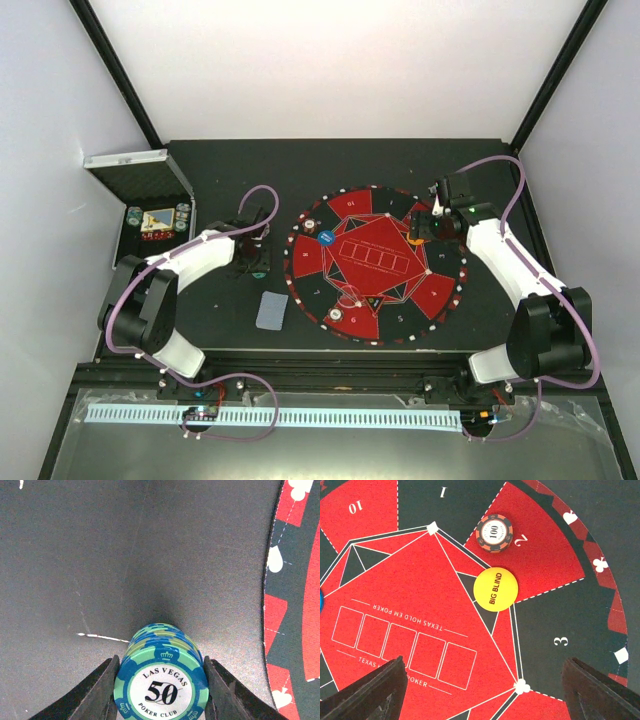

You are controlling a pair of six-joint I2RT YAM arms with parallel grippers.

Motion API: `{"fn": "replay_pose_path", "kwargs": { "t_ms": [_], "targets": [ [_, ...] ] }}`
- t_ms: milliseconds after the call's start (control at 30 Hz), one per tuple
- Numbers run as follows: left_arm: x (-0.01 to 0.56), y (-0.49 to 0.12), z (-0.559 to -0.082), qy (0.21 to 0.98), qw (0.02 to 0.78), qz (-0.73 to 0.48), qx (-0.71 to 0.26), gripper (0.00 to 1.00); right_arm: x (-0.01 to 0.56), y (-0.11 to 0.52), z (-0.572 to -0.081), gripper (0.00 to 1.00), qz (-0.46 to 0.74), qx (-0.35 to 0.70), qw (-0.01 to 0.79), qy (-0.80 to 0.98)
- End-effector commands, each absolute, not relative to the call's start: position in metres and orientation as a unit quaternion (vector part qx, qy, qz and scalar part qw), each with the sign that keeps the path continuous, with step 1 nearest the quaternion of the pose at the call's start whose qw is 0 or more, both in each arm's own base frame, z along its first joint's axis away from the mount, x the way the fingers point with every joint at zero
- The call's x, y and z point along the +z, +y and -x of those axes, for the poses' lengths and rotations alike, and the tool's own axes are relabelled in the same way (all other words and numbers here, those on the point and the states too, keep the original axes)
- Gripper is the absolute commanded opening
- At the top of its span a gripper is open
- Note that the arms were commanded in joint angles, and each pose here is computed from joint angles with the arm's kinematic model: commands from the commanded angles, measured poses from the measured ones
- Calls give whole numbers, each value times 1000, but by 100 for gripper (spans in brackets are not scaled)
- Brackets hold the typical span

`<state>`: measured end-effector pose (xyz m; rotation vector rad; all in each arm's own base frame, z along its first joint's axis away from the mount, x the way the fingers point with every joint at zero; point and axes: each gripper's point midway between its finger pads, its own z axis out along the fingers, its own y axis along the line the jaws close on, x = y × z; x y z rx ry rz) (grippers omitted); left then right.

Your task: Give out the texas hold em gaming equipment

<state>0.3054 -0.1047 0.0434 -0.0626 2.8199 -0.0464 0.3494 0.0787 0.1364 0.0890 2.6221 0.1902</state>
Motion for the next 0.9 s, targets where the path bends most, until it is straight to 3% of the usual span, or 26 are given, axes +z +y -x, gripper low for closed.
{"fn": "replay_pose_path", "kwargs": {
  "t_ms": [0,567,867],
  "targets": [
    [52,-106,-314,984,175,20,-14,38,139,76,-352,85,-33,68,260,963],
    [111,-110,-317,972,230,11,-38,34,154,75,-352,85,-35,69,277,958],
    [149,-171,-333,963,254,-49,-70,34,161,74,-351,86,-40,71,290,953]
  ]
}}
